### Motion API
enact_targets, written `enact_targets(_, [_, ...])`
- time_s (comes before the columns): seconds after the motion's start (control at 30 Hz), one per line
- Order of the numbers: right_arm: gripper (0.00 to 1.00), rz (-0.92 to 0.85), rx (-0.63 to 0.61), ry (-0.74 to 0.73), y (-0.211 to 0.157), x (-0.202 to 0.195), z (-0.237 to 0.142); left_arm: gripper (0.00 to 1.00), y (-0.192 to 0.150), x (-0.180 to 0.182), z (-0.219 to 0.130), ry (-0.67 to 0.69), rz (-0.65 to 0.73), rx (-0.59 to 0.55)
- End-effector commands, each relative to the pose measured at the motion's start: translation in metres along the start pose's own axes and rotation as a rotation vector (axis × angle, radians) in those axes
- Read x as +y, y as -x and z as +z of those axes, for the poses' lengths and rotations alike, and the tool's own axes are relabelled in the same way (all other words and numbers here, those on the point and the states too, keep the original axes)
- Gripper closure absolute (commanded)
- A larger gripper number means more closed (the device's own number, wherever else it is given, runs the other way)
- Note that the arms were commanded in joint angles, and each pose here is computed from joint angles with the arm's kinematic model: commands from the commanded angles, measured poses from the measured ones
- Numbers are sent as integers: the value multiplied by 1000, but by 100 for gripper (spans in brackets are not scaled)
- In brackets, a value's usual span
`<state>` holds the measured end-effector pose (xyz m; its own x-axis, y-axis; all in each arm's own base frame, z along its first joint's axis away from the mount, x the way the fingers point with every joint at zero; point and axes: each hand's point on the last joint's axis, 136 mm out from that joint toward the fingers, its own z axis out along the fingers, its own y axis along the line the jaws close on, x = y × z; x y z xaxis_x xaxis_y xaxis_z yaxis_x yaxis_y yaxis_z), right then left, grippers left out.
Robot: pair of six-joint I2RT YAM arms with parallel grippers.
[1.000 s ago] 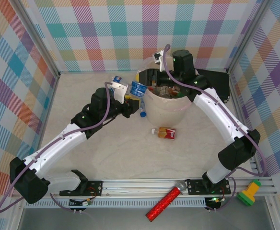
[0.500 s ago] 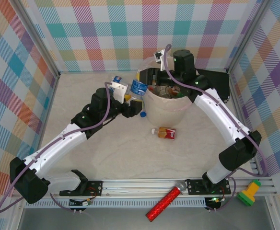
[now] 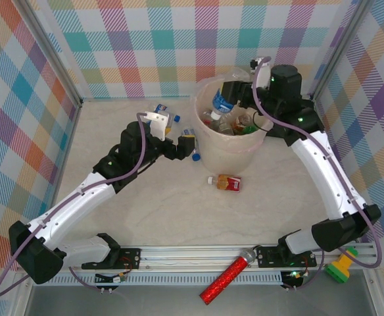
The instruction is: Put the plastic bottles in the bin
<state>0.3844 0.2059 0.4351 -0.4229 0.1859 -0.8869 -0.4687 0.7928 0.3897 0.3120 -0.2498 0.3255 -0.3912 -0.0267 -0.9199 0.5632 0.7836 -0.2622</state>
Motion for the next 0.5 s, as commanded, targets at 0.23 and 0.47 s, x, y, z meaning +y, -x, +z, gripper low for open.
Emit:
enact_targets(0.23, [36, -235, -53, -430, 1, -77, -14, 0, -3, 3, 1, 26, -19, -5])
enact_targets(0.47, [35, -307, -29, -595, -5, -109, -8, 1, -3, 6, 2, 40, -18, -2])
